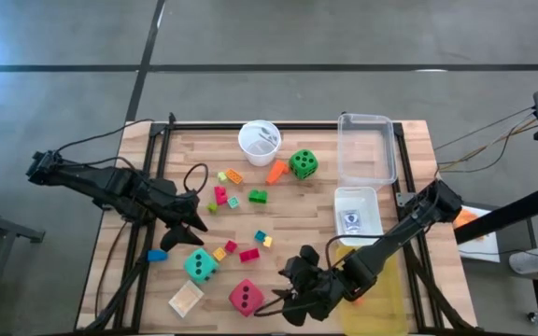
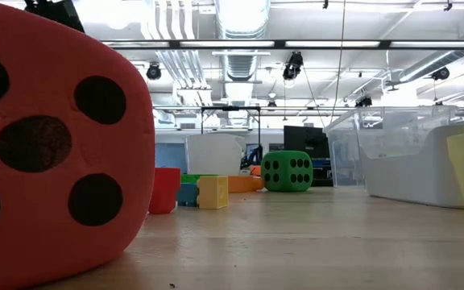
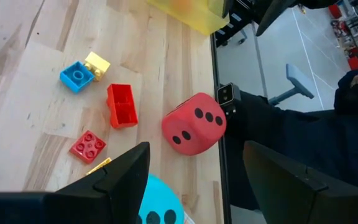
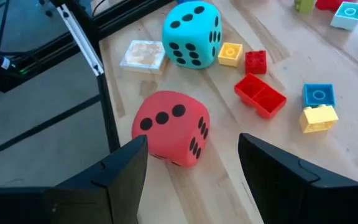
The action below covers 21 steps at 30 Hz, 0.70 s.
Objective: Pick & Place Toys
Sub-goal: Put the red dice into the transparent bin
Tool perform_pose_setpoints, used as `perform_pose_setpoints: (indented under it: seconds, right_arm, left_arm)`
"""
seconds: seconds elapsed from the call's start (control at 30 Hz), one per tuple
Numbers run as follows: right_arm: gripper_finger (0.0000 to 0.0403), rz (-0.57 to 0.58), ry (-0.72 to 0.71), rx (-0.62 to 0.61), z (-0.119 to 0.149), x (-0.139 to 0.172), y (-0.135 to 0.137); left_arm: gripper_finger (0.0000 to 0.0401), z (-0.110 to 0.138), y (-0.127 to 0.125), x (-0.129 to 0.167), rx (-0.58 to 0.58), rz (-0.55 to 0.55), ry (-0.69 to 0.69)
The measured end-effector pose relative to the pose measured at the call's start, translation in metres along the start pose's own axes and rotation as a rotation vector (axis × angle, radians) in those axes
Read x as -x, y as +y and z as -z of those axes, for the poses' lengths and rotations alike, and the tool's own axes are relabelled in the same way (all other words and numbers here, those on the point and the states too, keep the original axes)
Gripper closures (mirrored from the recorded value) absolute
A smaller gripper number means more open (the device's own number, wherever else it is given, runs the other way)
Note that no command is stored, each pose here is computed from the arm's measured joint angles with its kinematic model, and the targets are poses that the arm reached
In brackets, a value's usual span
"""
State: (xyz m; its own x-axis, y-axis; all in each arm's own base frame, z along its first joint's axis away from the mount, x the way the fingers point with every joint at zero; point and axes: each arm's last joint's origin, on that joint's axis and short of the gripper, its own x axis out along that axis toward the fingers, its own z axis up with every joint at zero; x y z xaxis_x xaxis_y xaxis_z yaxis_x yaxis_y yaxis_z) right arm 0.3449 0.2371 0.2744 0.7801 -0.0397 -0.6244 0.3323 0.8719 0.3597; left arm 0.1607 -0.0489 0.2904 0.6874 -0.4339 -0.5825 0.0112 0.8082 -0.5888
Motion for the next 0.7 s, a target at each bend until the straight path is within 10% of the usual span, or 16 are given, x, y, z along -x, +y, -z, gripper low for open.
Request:
perform_pose_setpoints:
  seconds: [0.37, 0.7]
  right_arm:
    - [0.0016, -0.018, 0.039, -0.041, -0.0010, -0.0019, -0.0016]
    - [0.0034, -0.021, 0.093, -0.148, -0.0011, -0.0098, -0.0063]
  left_arm:
    - [0.0138, 0.0000, 0.0000, 0.0000, 0.000, 0.000, 0.000]
    - [0.0138, -0.0002, 0.0001, 0.0000, -0.018, -0.004, -0.004]
